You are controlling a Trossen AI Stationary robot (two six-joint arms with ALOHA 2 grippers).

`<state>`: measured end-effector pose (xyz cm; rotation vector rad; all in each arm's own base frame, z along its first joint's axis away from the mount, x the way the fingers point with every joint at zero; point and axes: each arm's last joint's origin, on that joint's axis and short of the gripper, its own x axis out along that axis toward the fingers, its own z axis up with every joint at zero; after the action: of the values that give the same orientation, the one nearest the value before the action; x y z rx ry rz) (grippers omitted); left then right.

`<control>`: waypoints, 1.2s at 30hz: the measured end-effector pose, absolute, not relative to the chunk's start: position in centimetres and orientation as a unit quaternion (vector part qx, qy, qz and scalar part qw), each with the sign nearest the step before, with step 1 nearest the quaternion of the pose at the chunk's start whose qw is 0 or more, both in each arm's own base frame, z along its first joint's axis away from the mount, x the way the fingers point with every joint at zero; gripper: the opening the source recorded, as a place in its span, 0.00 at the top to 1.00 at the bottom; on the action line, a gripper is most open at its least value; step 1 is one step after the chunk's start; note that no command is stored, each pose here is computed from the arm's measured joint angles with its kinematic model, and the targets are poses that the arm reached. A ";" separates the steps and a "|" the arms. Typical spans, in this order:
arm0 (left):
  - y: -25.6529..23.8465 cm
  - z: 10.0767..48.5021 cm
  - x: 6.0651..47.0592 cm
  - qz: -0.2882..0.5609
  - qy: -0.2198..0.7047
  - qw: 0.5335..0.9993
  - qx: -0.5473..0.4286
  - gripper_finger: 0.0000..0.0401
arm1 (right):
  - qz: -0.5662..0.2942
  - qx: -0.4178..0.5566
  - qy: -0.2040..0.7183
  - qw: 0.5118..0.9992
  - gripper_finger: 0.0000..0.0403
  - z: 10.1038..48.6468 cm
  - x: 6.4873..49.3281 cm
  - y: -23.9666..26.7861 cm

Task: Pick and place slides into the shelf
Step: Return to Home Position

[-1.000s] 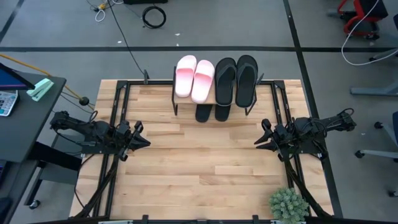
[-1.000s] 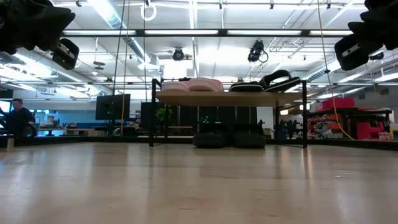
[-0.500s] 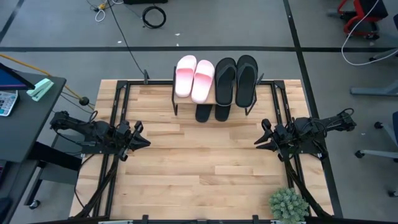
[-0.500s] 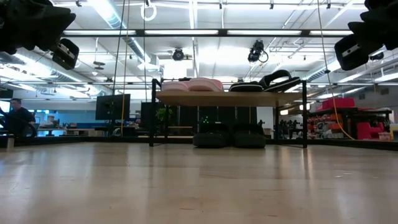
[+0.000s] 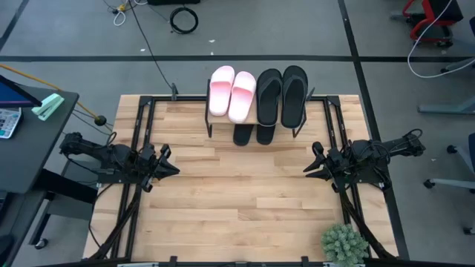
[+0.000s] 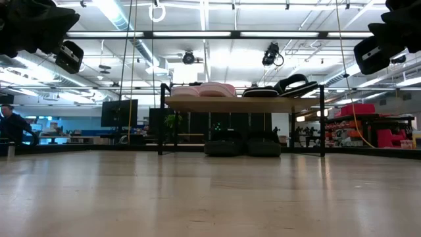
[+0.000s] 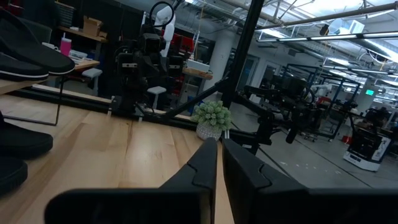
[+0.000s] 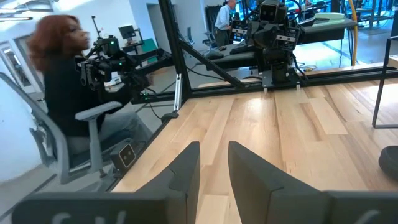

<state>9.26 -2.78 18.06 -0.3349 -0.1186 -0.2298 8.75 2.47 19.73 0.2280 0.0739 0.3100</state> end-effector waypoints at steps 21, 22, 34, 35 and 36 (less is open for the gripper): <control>-2.8 18.1 9.3 -0.114 -0.059 0.978 -0.166 0.94 | 0.154 0.113 0.037 0.981 0.78 19.7 8.7 2.5; -2.8 18.1 9.3 -0.114 -0.059 0.978 -0.166 0.93 | 0.154 0.113 0.037 0.981 0.78 19.7 8.7 2.5; -2.8 18.1 9.3 -0.114 -0.059 0.978 -0.166 0.90 | 0.154 0.113 0.037 0.981 0.78 19.7 8.7 2.5; -2.8 18.1 9.3 -0.114 -0.059 0.978 -0.166 0.90 | 0.154 0.113 0.037 0.981 0.78 19.7 8.7 2.5; -2.8 18.1 9.3 -0.114 -0.059 0.978 -0.166 0.90 | 0.154 0.113 0.037 0.981 0.78 19.7 8.7 2.5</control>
<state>9.26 -2.78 18.06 -0.3351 -0.1186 -0.2297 8.75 2.47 19.73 0.2280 0.0739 0.3101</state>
